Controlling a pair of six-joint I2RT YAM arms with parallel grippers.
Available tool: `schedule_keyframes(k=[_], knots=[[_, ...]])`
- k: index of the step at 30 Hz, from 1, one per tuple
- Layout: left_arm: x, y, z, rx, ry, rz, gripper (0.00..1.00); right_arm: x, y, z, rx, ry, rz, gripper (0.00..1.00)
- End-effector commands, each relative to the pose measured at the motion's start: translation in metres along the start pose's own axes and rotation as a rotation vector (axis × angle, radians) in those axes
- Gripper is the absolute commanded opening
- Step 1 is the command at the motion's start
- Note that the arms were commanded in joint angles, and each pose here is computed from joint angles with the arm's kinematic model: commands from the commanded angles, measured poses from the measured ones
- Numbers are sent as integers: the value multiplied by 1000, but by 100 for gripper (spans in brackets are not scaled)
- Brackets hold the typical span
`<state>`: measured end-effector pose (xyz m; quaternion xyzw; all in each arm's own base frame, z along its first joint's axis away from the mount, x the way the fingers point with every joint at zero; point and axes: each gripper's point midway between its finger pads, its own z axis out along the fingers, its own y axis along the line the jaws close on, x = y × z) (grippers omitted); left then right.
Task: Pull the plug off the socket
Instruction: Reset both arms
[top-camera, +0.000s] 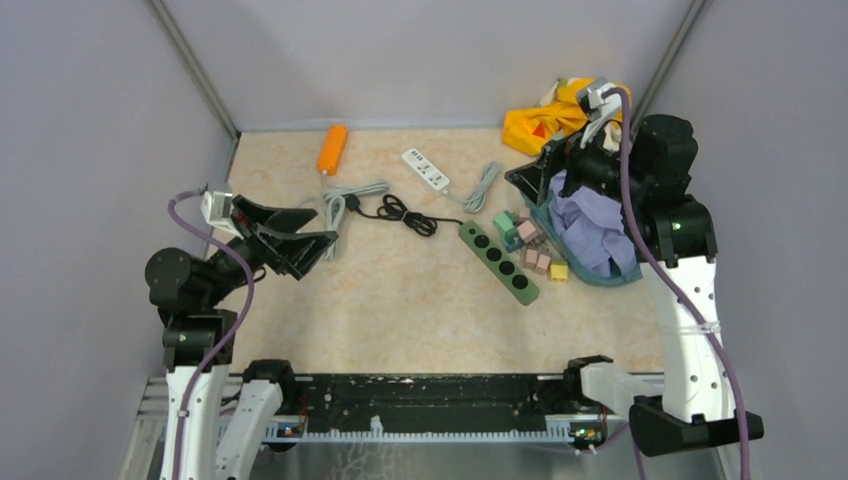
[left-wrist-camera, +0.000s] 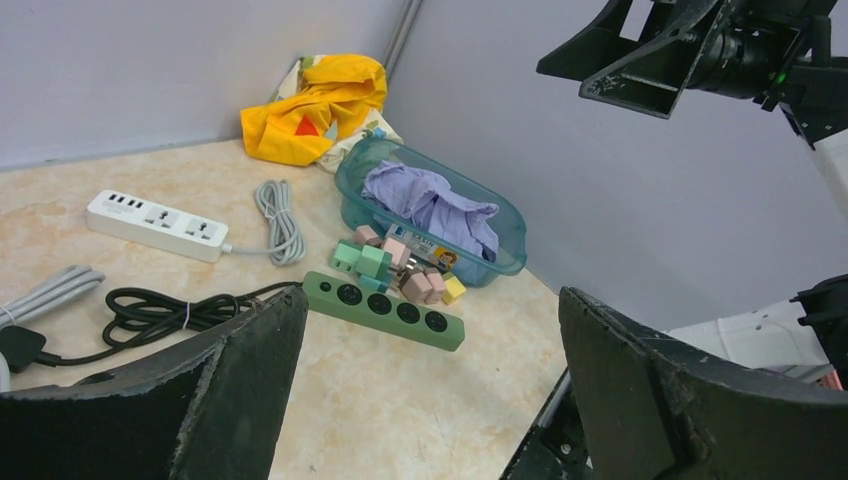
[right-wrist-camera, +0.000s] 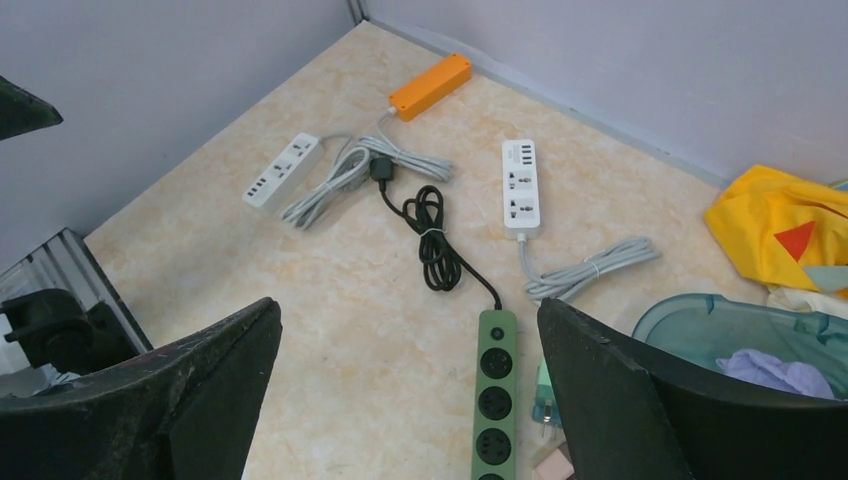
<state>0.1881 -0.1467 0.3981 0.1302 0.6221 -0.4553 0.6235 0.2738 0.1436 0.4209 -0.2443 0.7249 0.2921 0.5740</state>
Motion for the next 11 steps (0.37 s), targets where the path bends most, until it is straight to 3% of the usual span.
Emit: schedule_keyframes(k=[1, 11], knots=[[-6, -13, -4, 32, 3, 49, 100, -18, 4, -14, 35, -52, -26, 99], [0, -7, -5, 17, 22, 57, 100, -12, -2, -13, 57, -44, -42, 99]])
